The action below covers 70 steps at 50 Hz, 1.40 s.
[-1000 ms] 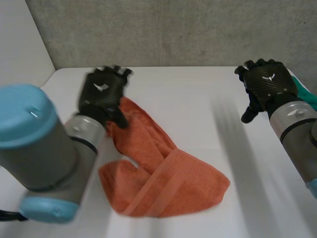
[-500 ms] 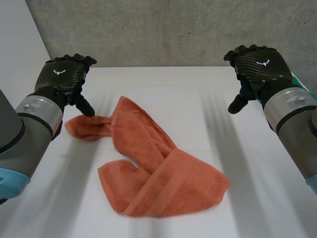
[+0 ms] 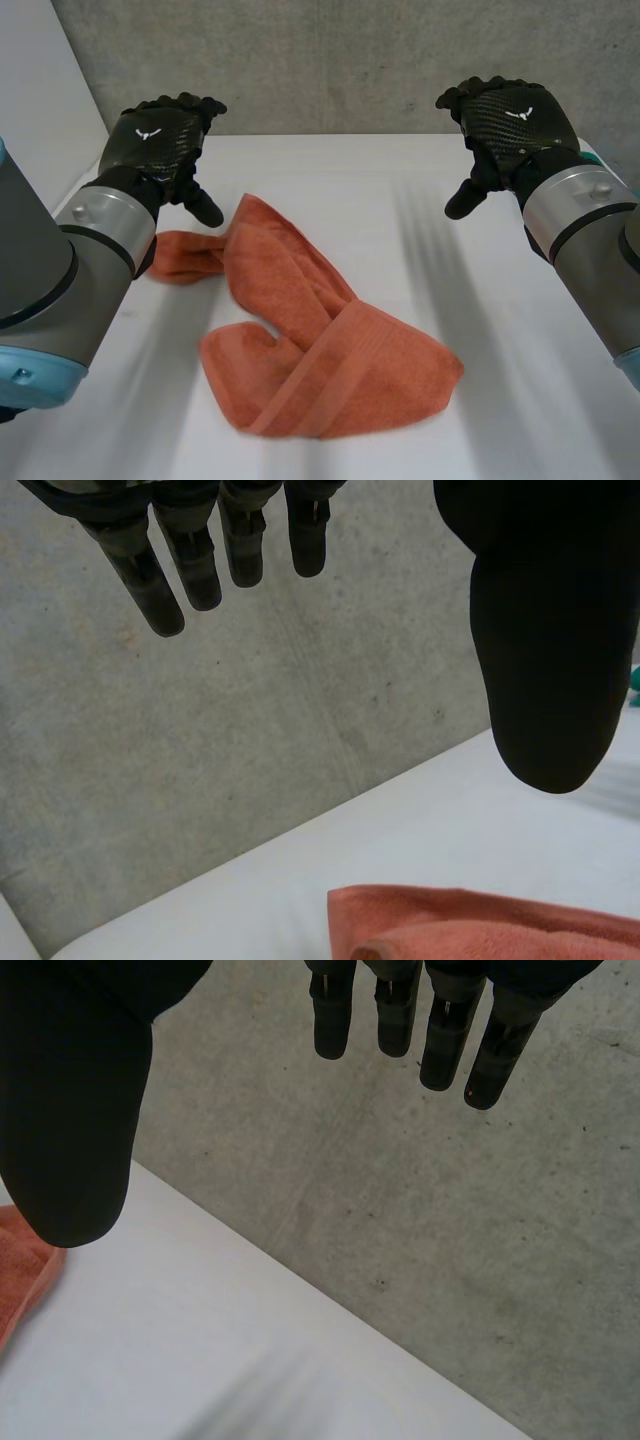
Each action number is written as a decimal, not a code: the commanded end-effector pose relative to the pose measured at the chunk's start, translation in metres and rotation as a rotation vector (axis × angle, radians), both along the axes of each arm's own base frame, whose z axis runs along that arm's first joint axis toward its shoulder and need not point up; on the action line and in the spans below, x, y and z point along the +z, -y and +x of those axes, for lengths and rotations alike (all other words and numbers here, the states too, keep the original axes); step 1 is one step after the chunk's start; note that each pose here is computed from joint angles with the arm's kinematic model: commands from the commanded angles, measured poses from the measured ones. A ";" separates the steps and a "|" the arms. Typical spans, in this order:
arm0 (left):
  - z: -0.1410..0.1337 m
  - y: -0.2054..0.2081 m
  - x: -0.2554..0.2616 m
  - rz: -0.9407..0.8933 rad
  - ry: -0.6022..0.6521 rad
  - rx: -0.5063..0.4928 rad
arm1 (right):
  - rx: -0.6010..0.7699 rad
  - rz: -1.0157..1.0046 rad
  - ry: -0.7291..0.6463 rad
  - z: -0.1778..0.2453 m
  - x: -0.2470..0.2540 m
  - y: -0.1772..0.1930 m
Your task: Fold the laundry.
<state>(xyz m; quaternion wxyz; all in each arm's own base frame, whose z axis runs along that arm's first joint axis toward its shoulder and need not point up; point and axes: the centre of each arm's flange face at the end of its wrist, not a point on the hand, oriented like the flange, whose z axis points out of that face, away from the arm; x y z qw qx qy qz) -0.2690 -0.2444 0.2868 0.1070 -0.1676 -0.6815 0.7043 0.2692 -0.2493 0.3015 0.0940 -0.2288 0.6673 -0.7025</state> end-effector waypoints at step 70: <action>-0.005 -0.005 -0.014 -0.040 -0.072 0.002 | 0.143 -0.068 -0.026 0.017 -0.014 -0.011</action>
